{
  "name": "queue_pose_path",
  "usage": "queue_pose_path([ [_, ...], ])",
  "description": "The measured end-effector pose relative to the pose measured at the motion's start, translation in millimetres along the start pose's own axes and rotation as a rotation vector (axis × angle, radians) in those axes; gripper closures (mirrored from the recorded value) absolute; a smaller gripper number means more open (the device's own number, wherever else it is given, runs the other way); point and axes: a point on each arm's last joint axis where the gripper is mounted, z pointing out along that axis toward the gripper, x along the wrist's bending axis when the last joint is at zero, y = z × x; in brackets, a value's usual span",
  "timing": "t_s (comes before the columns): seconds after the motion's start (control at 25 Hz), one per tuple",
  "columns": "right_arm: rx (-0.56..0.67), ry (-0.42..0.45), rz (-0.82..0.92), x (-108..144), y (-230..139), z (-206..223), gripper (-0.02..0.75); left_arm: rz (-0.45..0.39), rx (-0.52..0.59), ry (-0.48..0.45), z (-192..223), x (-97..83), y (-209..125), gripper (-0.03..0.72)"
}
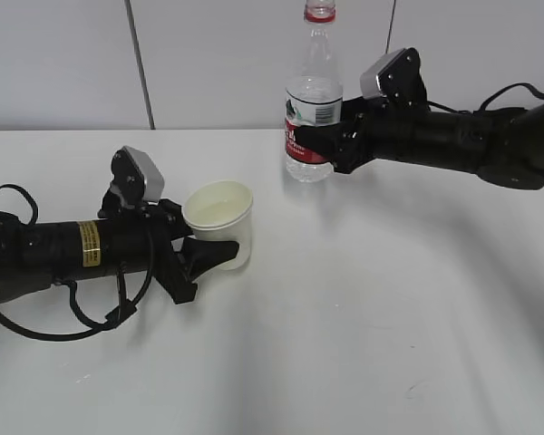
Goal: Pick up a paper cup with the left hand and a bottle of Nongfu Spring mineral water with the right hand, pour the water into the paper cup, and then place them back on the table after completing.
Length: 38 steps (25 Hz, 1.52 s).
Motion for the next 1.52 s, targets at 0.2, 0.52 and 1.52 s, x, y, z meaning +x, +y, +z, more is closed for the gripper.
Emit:
queue_pose_path([
  [0.2,-0.005,0.032,0.041,4,-24,6,0.265,0.021,0.036,0.018,0,1.5,-3,0.314],
  [0.52,-0.019,0.043,0.029,6,-30,8,0.265,0.037,0.028,0.067,6,3.1,-10,0.314],
  [1.52,-0.039,0.074,0.003,11,-43,11,0.265,0.000,0.140,0.077,4,-1.3,-4,0.135],
])
